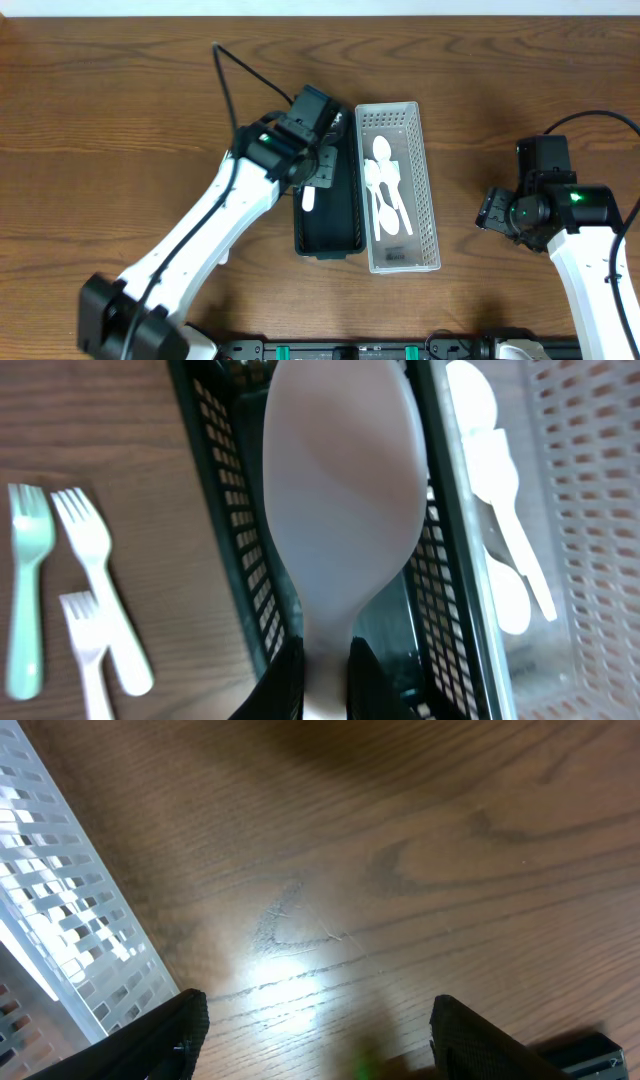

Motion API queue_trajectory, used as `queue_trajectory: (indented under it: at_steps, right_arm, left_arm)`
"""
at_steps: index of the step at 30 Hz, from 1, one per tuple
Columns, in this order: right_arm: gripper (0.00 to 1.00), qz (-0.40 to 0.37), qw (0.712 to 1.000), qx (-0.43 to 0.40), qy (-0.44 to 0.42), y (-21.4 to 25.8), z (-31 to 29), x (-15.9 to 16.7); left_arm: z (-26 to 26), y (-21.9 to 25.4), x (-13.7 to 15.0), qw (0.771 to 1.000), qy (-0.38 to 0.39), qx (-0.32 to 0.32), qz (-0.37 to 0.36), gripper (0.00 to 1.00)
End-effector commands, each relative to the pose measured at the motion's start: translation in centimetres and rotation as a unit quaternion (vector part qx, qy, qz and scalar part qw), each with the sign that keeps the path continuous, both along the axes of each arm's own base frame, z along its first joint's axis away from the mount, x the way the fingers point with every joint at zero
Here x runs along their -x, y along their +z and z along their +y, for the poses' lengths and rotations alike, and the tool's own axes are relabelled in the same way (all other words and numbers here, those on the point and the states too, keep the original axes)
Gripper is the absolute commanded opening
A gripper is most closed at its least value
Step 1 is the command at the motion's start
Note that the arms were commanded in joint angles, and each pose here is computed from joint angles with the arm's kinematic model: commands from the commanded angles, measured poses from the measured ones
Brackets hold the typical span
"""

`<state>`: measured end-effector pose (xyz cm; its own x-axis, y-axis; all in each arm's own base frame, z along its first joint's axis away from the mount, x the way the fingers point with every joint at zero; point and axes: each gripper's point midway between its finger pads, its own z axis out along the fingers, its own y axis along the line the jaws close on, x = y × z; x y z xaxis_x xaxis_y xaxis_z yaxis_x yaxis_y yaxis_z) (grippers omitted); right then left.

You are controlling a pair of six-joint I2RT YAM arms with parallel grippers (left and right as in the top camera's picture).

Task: Pack container
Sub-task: 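Carry the white spoon right and release it into the black tray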

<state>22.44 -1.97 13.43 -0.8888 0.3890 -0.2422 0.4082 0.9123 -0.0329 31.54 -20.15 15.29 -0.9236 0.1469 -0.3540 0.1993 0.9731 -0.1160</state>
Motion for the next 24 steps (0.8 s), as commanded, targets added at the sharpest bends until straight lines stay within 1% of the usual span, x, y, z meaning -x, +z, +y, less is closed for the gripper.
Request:
queue_trajectory:
  at_steps: [1,9,10,12,15,17,18,19,22,24]
  right_arm:
    - [0.75,0.003,1.000,0.001,0.003,-0.1,-0.2,-0.1]
    - [0.74,0.004,1.000,0.001,0.003,-0.1,-0.1,0.0]
    - [0.74,0.005,1.000,0.001,0.003,-0.1,-0.1,0.0]
    - [0.74,0.006,1.000,0.001,0.003,-0.1,-0.1,0.0]
    - [0.74,0.007,1.000,0.001,0.003,-0.1,-0.2,0.1]
    - [0.74,0.007,1.000,0.001,0.003,-0.1,-0.2,0.1]
    - [0.74,0.006,1.000,0.001,0.003,-0.1,-0.2,0.1]
    - [0.74,0.007,1.000,0.001,0.003,-0.1,-0.2,0.1]
    - [0.74,0.007,1.000,0.001,0.003,-0.1,-0.2,0.1]
    - [0.74,0.008,1.000,0.001,0.003,-0.1,-0.2,0.1]
  left_arm:
    - [-0.4,-1.9,-0.7,1.000,0.021,-0.007,0.021,0.06]
    - [-0.7,-6.8,-0.9,0.997,0.019,-0.041,0.069,0.07]
    - [-0.8,-7.1,-0.9,0.996,0.018,-0.042,0.071,0.12]
    - [-0.8,-7.4,-1.0,0.996,0.018,-0.044,0.074,0.17]
    - [-0.9,-7.4,-1.1,0.996,0.018,-0.042,0.071,0.34]
    - [-1.0,-7.3,-1.3,0.997,0.018,-0.040,0.068,0.43]
    - [-1.1,-7.3,-1.3,0.997,0.017,-0.040,0.067,0.52]
    - [-1.1,-7.3,-1.3,0.997,0.015,-0.040,0.066,0.56]
    - [-1.2,-6.2,-1.5,0.998,-0.019,-0.043,0.049,0.58]
    - [-1.2,-4.3,-1.9,0.998,-0.037,-0.043,0.024,0.60]
